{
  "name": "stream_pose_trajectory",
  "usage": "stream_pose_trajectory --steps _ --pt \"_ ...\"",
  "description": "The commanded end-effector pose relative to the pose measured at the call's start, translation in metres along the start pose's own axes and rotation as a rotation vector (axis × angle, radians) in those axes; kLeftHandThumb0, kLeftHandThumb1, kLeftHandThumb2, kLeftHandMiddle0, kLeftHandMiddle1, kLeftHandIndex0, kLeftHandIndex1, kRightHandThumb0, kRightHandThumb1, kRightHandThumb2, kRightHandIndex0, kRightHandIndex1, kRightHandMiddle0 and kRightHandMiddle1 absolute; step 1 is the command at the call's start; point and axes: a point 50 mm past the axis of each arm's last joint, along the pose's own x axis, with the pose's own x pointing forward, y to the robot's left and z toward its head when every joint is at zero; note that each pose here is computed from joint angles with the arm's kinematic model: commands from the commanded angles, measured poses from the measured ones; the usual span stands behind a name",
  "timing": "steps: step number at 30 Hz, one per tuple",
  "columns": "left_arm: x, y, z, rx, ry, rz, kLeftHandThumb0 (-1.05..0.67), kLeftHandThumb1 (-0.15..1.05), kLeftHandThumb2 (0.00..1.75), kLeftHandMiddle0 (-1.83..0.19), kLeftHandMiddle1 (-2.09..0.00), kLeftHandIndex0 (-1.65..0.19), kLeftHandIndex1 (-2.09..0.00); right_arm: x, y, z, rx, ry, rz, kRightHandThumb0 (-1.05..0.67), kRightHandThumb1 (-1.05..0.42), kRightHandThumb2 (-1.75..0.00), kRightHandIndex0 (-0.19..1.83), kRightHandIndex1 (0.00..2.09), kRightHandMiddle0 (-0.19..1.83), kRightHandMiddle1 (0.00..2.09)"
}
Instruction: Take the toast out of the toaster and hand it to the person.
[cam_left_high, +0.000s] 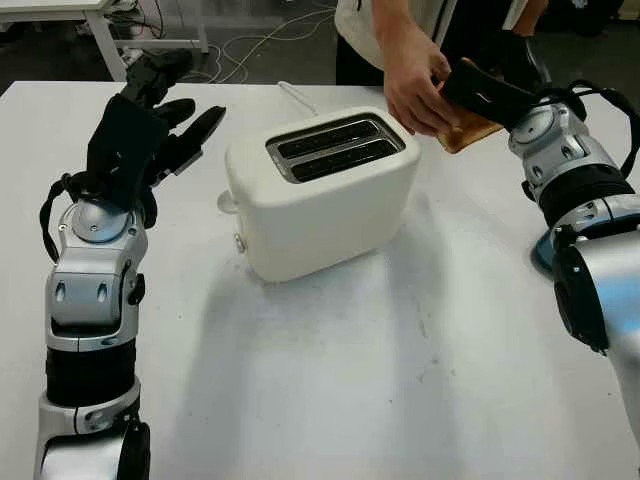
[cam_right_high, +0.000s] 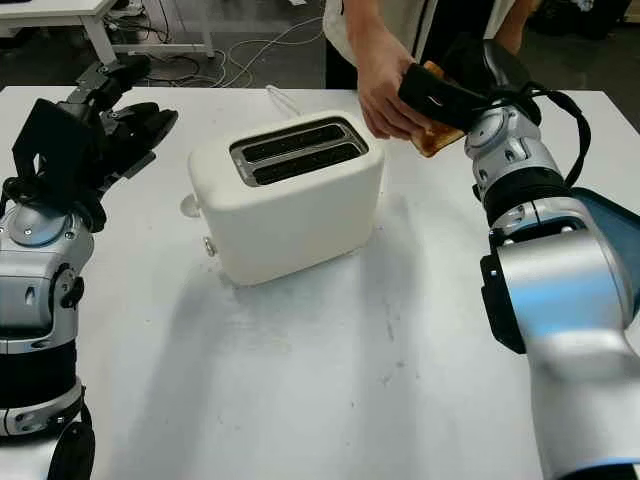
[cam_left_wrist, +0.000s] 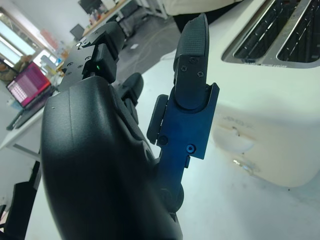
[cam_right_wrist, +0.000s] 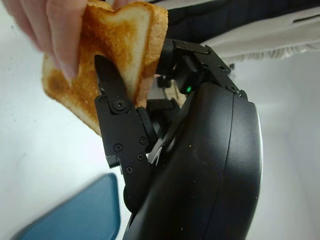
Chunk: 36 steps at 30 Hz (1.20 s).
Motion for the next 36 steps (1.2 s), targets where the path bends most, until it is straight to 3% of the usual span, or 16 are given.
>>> stream_pose_trajectory --steps 1,8,13,15,17,18,19,21,24,28,31,36 --pt "0.0 0.002 0.004 0.018 -0.011 0.006 -0.56 0.92 0.14 0.0 -0.7 -0.08 -0.5 0.002 -0.007 0.005 0.002 -0.02 -0.027 -0.2 -0.91 -0.01 0.64 1.75 0.47 1.72" --pt "0.0 0.002 0.003 0.019 -0.01 0.007 -0.56 0.92 0.14 0.0 -0.71 -0.09 -0.5 0.002 -0.006 0.006 0.033 -0.005 -0.021 -0.22 -0.92 -0.01 0.57 1.75 0.47 1.65" --pt "-0.001 0.002 0.003 0.013 -0.011 0.006 -0.55 0.92 0.14 0.0 -0.69 -0.08 -0.5 0.0 -0.005 0.004 0.203 -0.042 -0.02 -0.09 -0.92 -0.01 0.64 1.75 0.46 1.73" --pt "-0.001 0.002 0.002 0.011 -0.012 0.006 -0.55 0.92 0.15 0.0 -0.69 -0.07 -0.5 0.0 -0.005 0.003 0.309 -0.05 -0.01 -0.2 -0.91 -0.01 0.56 1.66 0.44 1.7" --pt "-0.001 0.002 0.002 0.009 -0.011 0.008 -0.55 0.92 0.15 0.0 -0.69 -0.07 -0.5 0.0 -0.006 0.003 0.374 -0.062 0.008 -0.31 -0.91 0.0 0.61 1.09 0.55 1.32" --pt "-0.001 0.002 0.001 0.008 -0.01 0.009 -0.55 0.92 0.15 0.0 -0.69 -0.07 -0.5 0.0 -0.007 0.004 0.365 -0.064 0.023 -0.45 -0.92 -0.04 0.65 0.82 0.58 0.9" --pt "-0.001 0.002 0.001 0.008 -0.008 0.011 -0.54 0.92 0.15 0.0 -0.69 -0.07 -0.5 0.001 -0.007 0.004 0.361 -0.067 0.037 -0.54 -0.92 -0.08 0.66 0.61 0.63 0.56" --pt "-0.002 0.003 0.001 0.005 -0.007 0.01 -0.54 0.92 0.16 0.0 -0.69 -0.07 -0.5 0.001 -0.008 0.005 0.367 -0.075 0.06 -0.63 -0.92 -0.13 0.65 0.31 0.64 0.16" --pt "-0.002 0.004 0.0 0.007 -0.006 0.012 -0.53 0.92 0.18 0.0 -0.69 -0.07 -0.5 0.0 -0.007 0.003 0.388 -0.083 0.071 -0.61 -0.92 -0.21 0.55 0.13 0.57 0.02" --pt "-0.003 0.004 -0.001 0.005 -0.002 0.019 -0.54 0.92 0.18 0.0 -0.7 -0.08 -0.5 -0.002 -0.007 -0.001 0.413 -0.12 0.078 -0.69 -0.92 -0.3 0.37 0.02 0.36 0.0" --pt "-0.004 0.006 -0.003 -0.011 -0.005 0.025 -0.53 0.92 0.18 0.0 -0.71 -0.08 -0.5 -0.004 -0.008 -0.004 0.401 -0.169 0.055 -0.75 -0.92 -0.41 0.28 0.01 0.24 0.0" --pt "-0.012 0.011 -0.008 -0.047 -0.013 0.041 -0.54 0.92 0.16 0.0 -0.7 -0.08 -0.49 -0.015 0.004 -0.016 0.496 -0.253 0.042 -0.74 -0.92 -0.43 0.25 0.0 0.2 0.01"
